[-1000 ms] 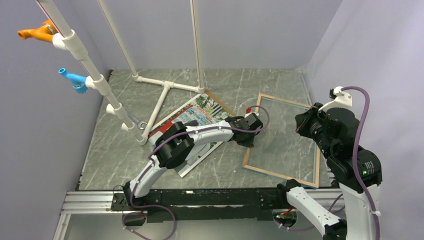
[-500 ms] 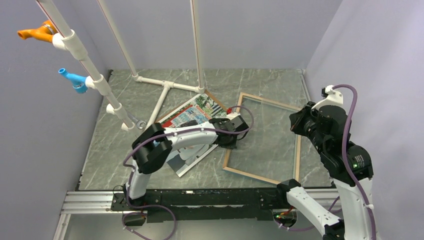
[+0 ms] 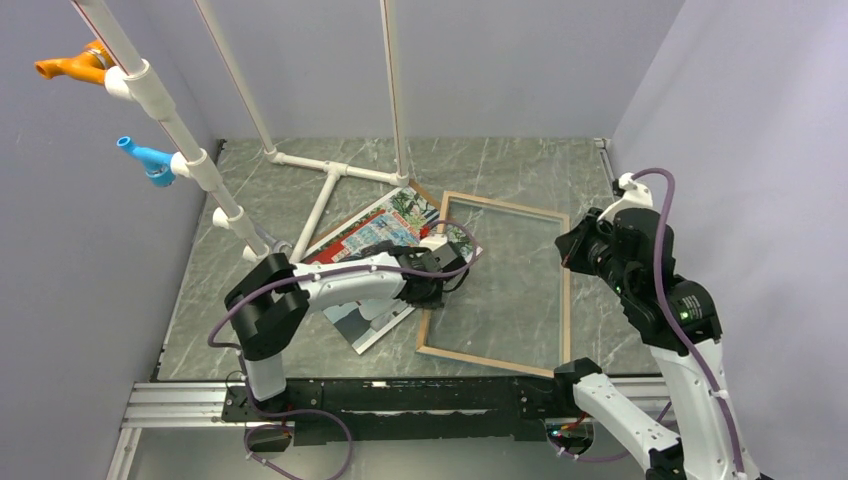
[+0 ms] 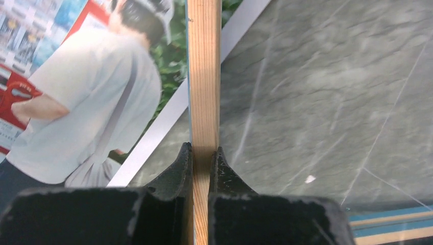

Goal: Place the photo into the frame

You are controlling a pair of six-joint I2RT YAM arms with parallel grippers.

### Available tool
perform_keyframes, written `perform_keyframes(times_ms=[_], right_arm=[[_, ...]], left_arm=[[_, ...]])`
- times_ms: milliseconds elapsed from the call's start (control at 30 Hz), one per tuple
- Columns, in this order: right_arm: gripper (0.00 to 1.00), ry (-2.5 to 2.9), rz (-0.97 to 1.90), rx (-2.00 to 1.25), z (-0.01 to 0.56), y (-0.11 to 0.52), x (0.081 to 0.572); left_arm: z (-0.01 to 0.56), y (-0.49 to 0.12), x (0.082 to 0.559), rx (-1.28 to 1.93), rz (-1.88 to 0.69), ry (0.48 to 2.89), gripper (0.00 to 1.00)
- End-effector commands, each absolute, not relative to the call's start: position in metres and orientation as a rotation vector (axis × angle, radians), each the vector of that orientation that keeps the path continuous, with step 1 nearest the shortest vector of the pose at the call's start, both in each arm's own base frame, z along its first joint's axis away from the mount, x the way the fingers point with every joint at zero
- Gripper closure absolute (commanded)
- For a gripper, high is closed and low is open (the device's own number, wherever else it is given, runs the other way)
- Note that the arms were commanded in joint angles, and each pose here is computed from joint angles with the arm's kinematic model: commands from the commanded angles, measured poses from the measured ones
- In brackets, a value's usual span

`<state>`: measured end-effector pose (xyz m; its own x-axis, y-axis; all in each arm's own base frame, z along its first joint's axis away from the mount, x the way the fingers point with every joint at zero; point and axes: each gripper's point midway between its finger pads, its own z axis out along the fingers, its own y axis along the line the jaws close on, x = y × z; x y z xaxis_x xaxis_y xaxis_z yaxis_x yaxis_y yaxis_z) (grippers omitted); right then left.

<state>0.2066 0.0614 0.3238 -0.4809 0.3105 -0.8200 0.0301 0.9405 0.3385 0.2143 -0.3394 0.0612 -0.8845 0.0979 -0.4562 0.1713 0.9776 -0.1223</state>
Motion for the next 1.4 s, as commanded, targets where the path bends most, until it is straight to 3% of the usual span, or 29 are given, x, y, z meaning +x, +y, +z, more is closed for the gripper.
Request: perform_keyframes(times_ms=[0, 233, 300, 333, 433, 500, 533, 667, 967, 1367], right_arm=[[1.0, 2.01, 0.457, 0.184, 0.329, 0.083, 0.219], [1.0, 2.071, 0.529, 0.14, 0.312, 0.102, 0.23], [1.0, 2.085, 0.553, 0.125, 0.309, 0.108, 0.232], [1.0, 2.09, 0.565, 0.118, 0.308, 0.111, 0.234], [1.0, 2.099, 0.592, 0.099, 0.308, 0.117, 0.237], [1.0, 2.111, 0.608, 0.089, 0.308, 0.121, 0.239], [1.0, 2.117, 0.612, 0.089, 0.308, 0.122, 0.24], [1.0, 2.119, 0.637, 0.078, 0.309, 0.127, 0.243], [1.0, 2.092, 0.776, 0.052, 0.322, 0.151, 0.256], [1.0, 2.007, 0.912, 0.129, 0.34, 0.16, 0.279]], left_arm=[[0.066, -0.328, 0.211, 0.104, -0.252, 2.65, 1.0], [0.056, -0.31, 0.202, 0.021, -0.23, 2.672, 1.0], [0.059, -0.311, 0.201, 0.022, -0.265, 2.666, 0.91], [0.06, -0.312, 0.2, 0.028, -0.278, 2.664, 0.82], [0.067, -0.314, 0.199, 0.043, -0.339, 2.647, 0.28], [0.075, -0.314, 0.199, 0.032, -0.385, 2.626, 0.08], [0.08, -0.315, 0.199, 0.036, -0.417, 2.611, 0.06], [0.101, -0.314, 0.202, 0.027, -0.535, 2.557, 0.06], [0.125, -0.302, 0.198, -0.021, -0.888, 2.451, 0.15], [0.094, -0.293, 0.192, -0.075, -0.928, 2.493, 0.22]])
